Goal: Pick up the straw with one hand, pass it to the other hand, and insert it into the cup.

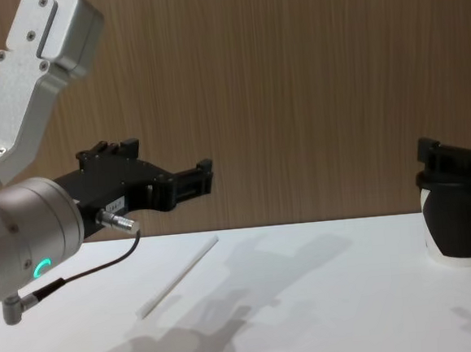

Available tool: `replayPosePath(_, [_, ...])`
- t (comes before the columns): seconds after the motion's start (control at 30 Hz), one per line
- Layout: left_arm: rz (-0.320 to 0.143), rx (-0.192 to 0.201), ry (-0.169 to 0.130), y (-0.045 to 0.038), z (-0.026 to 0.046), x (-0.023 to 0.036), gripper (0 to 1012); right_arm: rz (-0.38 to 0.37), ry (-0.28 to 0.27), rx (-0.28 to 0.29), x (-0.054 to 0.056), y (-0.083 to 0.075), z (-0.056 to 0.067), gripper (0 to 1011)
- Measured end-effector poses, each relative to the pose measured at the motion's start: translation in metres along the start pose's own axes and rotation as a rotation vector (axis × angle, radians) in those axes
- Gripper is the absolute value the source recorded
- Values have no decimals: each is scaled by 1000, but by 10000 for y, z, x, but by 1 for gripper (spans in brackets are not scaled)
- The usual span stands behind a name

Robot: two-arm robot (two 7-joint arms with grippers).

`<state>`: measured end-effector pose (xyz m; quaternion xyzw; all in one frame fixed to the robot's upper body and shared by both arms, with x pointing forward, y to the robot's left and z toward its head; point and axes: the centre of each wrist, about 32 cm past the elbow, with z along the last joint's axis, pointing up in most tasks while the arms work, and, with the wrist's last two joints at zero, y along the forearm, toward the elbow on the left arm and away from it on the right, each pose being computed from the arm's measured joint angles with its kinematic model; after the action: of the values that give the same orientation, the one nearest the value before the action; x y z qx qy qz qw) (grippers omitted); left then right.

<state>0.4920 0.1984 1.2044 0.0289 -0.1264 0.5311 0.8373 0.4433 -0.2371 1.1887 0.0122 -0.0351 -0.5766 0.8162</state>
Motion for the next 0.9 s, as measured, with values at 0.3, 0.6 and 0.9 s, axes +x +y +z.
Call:
replayPosePath(0.3, [0,0,0,0,0,0,1003,0,0,0,0,0,0,1001])
replayPosePath(0.6, [0,0,0,0,0,0,1003,0,0,0,0,0,0,1001])
replayPosePath(0.9, [0,0,0,0,0,0,1003,0,0,0,0,0,0,1001])
